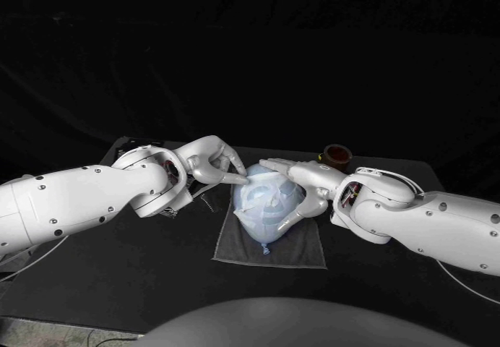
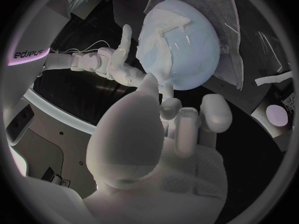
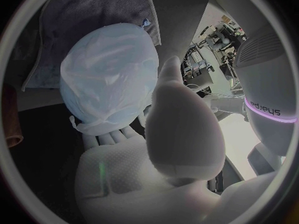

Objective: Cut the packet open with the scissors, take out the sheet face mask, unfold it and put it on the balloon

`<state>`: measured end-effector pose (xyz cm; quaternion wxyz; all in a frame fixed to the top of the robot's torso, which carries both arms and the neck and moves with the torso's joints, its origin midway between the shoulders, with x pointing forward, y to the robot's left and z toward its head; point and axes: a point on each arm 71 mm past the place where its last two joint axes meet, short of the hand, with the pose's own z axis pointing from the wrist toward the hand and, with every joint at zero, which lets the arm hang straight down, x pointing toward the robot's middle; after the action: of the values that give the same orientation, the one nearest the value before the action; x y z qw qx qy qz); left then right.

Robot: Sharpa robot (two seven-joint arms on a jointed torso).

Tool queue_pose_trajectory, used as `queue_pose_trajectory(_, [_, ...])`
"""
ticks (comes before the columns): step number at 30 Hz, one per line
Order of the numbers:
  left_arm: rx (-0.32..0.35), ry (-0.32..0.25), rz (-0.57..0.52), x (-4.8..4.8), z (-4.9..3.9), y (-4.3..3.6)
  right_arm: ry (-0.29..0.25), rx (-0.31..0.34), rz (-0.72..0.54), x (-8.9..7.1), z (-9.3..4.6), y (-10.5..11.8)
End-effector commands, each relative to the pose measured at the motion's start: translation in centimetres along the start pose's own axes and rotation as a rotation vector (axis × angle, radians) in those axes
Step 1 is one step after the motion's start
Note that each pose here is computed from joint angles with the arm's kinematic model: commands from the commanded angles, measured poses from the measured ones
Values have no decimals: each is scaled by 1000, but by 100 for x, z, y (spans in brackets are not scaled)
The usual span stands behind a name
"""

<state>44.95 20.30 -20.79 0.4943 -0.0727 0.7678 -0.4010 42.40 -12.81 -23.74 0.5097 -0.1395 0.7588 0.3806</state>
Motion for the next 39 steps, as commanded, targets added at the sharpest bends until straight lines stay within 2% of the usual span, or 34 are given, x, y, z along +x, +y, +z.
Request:
queue_pose_trajectory(1, [-12, 22, 16, 24, 15, -5, 33, 6, -16, 45, -1, 5])
queue_pose_trajectory(16, [-26, 58, 47, 76, 62, -21, 40, 10, -16, 57, 9, 11])
queue_pose_trajectory(39, [7, 47, 18, 81, 85, -58, 51, 19, -18, 71, 30, 9])
